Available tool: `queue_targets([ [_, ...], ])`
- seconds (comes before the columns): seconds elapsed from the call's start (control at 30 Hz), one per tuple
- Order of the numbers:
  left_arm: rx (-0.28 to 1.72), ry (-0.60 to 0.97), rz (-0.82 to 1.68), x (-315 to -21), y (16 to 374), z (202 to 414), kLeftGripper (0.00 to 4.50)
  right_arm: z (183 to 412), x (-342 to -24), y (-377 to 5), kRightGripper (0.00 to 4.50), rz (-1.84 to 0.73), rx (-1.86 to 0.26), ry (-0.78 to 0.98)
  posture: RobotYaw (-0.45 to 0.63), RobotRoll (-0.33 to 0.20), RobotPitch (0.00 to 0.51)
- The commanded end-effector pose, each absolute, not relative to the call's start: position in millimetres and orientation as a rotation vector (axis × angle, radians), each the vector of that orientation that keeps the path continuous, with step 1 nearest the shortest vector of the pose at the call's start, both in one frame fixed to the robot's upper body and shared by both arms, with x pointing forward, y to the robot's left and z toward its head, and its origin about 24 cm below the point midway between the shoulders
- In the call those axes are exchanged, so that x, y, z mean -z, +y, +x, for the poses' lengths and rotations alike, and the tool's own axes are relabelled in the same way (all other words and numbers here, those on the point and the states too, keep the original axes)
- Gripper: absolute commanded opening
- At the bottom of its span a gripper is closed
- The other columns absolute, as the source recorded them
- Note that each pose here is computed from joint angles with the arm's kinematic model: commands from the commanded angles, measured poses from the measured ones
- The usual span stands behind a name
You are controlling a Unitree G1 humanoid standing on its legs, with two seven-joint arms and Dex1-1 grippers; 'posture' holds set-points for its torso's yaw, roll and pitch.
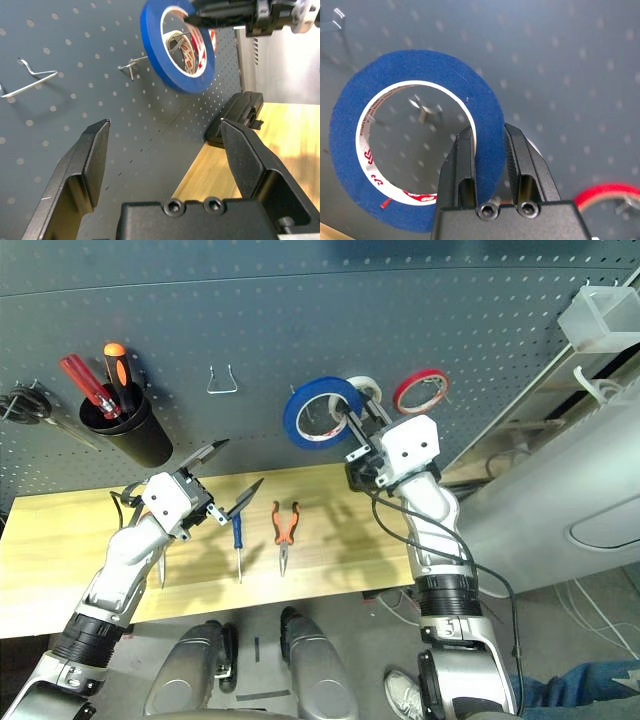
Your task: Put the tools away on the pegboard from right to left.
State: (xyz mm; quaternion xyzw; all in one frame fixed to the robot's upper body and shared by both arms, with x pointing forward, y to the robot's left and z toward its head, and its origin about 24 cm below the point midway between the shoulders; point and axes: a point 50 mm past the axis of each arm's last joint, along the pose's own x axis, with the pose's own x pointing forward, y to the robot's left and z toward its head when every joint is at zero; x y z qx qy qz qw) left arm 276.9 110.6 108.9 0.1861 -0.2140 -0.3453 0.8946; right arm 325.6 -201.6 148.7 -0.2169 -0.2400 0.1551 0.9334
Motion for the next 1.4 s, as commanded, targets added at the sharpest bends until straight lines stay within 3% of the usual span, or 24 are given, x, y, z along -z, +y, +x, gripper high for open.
queue_targets([
  [0.03, 0.724, -0.439, 0.392, -104.9, 106.9, 276.3, 4.50, 333.9, -143.0, -201.4, 0.72, -0.434, -0.257, -0.474, 0.05, 0.000, 0.191],
  [0.33, 0.733, -0.424, 0.379, -102.1, 105.1, 275.3, 4.50, 343.3, -138.9, -188.0, 0.71, -0.428, -0.286, -0.475, 0.07, 0.000, 0.188],
  [0.7, 0.763, -0.375, 0.344, -96.5, 103.0, 273.5, 4.50, 325.9, -126.0, -192.5, 4.43, -0.505, -0.374, -0.479, 0.06, 0.000, 0.190],
  [1.07, 0.793, -0.311, 0.365, -85.8, 101.2, 271.8, 4.50, 293.0, -71.1, -196.8, 4.47, -0.458, -0.437, -0.275, 0.06, 0.000, 0.204],
  [1.4, 0.800, -0.202, 0.370, -70.1, 103.1, 270.0, 4.50, 298.3, -36.5, -186.8, 4.47, -0.265, -0.453, 0.061, 0.07, 0.000, 0.219],
])
